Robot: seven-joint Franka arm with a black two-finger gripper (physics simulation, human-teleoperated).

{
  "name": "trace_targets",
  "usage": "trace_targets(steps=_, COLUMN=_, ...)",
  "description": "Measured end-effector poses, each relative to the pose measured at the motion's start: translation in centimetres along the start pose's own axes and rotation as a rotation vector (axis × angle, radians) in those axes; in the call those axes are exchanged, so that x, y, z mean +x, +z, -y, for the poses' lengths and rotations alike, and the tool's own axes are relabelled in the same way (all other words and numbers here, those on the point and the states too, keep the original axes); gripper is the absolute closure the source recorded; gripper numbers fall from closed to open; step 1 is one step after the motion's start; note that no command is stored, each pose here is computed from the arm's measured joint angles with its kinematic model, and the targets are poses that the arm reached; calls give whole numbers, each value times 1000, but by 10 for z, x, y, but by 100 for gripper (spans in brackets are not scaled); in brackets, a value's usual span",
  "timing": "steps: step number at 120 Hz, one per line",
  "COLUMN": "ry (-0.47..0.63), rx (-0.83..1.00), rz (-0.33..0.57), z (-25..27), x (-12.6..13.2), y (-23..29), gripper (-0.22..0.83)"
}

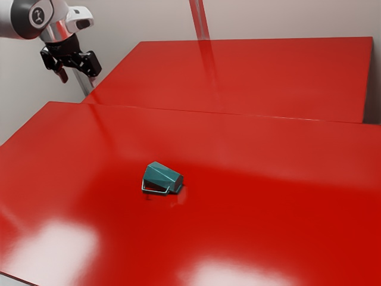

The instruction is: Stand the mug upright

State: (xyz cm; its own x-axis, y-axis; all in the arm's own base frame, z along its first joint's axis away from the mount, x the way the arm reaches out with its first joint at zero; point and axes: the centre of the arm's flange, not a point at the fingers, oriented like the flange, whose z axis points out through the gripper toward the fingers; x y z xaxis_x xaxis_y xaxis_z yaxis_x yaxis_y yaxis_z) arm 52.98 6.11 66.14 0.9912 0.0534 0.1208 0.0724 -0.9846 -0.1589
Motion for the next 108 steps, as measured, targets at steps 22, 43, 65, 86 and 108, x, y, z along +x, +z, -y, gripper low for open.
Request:
trace_targets(steps=22, ry=10, rx=-1, rz=7, z=-2, x=3, y=6, gripper=0)
trace_targets(steps=43, ry=14, rx=-32, rz=44, z=-8, x=15, y=34, gripper=0)
trace_targets(steps=65, ry=-16, rx=-190, rz=133, z=-21, x=15, y=84, gripper=0)
trace_targets(steps=86, ry=-77, rx=-362, rz=259, z=-34, x=11, y=149, gripper=0)
trace_targets(steps=108, ry=-231, rx=-494, rz=369, z=5, x=9, y=219, gripper=0)
